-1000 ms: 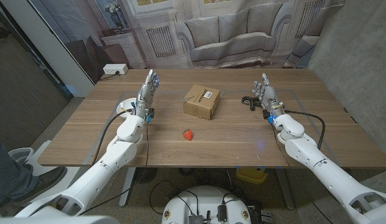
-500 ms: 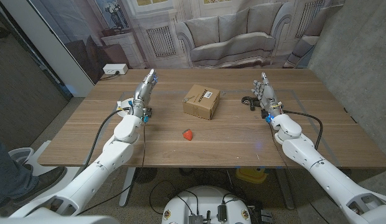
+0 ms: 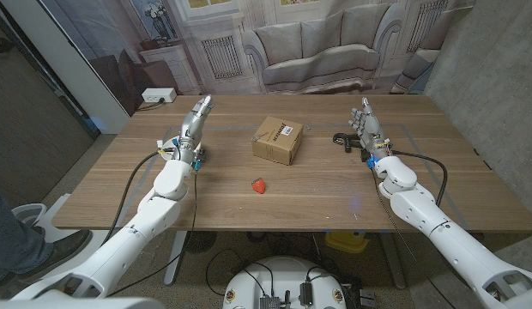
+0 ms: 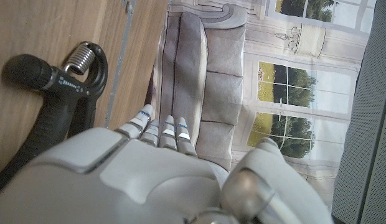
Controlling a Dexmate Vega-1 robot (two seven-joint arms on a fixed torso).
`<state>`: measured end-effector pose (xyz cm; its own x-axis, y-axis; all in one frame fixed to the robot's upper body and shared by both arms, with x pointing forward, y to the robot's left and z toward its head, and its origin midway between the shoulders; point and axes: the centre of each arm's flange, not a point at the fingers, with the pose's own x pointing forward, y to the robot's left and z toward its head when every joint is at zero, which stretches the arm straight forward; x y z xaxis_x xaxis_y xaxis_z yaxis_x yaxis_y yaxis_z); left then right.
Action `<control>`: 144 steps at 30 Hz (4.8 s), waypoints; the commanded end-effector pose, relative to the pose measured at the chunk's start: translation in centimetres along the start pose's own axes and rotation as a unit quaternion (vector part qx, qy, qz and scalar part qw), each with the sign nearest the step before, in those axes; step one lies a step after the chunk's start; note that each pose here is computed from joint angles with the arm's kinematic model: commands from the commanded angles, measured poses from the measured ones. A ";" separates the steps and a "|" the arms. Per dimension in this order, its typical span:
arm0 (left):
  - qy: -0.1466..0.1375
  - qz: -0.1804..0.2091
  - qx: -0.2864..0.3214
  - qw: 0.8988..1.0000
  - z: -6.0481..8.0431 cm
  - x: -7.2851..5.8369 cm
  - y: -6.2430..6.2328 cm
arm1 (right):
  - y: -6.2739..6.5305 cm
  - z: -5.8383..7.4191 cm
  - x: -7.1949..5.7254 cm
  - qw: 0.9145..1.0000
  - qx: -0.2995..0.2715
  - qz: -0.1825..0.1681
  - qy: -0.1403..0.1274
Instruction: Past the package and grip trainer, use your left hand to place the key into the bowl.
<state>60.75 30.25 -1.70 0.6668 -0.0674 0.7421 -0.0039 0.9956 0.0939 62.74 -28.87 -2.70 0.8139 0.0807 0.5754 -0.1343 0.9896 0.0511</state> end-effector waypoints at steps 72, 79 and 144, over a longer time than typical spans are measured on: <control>-0.060 0.005 0.215 0.975 1.1 -1.3 0.5 | 3.0 -0.1 -4.6 0.999 0.031 -0.038 -0.021; -0.066 0.015 0.245 0.967 1.5 -1.4 0.7 | 2.7 0.5 -4.6 0.998 0.024 -0.044 -0.025; -0.134 0.052 0.498 0.855 3.4 -3.8 -0.9 | 0.4 4.5 -7.8 0.994 0.019 -0.087 -0.056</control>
<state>55.84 29.99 -2.70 0.4506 -0.1163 0.8851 -0.7085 0.5566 0.4338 54.74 -28.68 -3.12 0.7653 -0.0827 0.6383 -0.0333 0.9853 0.1675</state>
